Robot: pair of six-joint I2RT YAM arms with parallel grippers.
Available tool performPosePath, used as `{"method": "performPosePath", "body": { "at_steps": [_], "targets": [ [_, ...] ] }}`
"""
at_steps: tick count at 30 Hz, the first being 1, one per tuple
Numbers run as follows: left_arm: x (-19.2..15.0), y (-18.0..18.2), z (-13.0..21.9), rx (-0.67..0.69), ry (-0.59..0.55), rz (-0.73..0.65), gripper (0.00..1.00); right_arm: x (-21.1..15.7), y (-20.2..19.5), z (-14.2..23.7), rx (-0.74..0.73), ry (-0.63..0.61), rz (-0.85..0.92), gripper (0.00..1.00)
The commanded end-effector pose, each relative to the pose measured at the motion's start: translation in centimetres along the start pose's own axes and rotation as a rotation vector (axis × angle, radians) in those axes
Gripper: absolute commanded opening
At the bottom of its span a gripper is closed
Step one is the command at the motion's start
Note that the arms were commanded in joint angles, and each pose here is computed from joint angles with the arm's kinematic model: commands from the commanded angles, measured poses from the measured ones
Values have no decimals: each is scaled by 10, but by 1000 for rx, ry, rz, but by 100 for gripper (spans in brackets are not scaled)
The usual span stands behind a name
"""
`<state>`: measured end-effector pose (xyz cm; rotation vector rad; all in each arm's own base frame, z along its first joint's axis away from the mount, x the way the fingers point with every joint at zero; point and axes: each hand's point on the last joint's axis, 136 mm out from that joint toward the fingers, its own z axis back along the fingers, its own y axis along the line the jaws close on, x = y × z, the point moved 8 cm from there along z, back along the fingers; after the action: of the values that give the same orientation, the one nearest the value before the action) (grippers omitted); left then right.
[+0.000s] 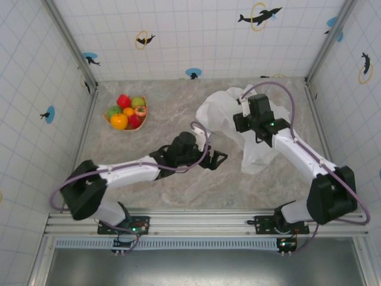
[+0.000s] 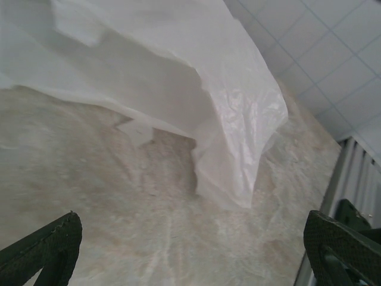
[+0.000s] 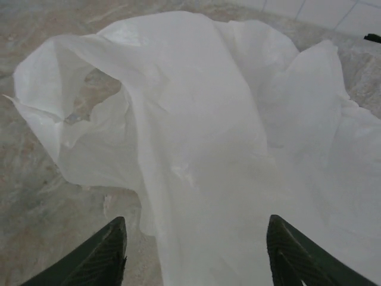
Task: Place the fruits into the plastic bag
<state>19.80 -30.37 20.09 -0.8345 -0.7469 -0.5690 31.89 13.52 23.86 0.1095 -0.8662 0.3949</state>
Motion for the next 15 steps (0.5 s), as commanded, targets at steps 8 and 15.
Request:
{"method": "performPosePath", "body": {
  "at_steps": [8,15],
  "targets": [
    [4,66,62,397,-138,133,98,-31,41,-19,-208,51,401,95],
    [0,72,72,418,-150,193,98,-40,48,-54,-448,149,565,95]
  ]
}}
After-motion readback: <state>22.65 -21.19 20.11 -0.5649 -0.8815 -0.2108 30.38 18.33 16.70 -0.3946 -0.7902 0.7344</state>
